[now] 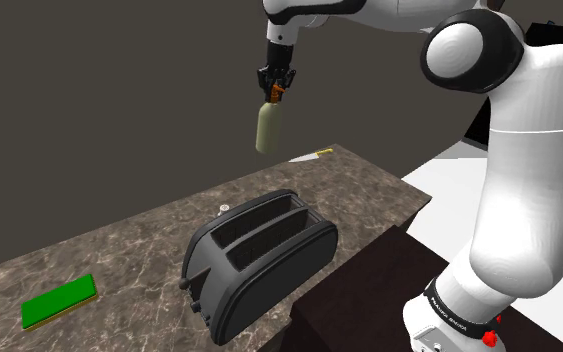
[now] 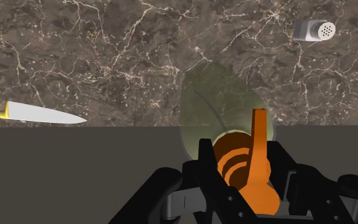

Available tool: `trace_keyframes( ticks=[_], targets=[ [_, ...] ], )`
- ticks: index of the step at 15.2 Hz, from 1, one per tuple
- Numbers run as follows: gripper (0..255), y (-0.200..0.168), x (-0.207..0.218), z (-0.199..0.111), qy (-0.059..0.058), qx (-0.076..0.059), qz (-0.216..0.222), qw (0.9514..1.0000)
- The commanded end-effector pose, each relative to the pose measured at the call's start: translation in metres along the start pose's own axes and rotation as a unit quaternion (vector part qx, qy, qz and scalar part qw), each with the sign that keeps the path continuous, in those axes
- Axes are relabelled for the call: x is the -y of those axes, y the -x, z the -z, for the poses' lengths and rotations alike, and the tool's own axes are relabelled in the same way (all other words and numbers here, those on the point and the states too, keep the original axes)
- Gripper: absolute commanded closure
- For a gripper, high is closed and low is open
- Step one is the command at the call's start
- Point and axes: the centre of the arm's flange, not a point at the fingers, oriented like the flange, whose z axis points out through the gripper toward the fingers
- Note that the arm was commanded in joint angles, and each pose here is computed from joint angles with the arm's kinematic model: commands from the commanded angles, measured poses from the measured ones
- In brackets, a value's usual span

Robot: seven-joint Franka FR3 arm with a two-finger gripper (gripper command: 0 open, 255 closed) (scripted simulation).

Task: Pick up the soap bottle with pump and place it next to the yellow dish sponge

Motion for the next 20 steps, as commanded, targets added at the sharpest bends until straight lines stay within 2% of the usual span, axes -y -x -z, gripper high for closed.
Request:
trace_keyframes(
  ticks=[1,15,16,20],
  targets=[
    [255,0.0,-0.001,0.012,0.0,0.0,0.0,1.0],
    [255,-0.002,0.001,0.086,0.0,0.0,0.0,1.0],
    [255,-0.002,0.001,0.088,0.0,0.0,0.0,1.0],
    [255,0.02,0.046,0.073,0.0,0.0,0.0,1.0]
  ],
)
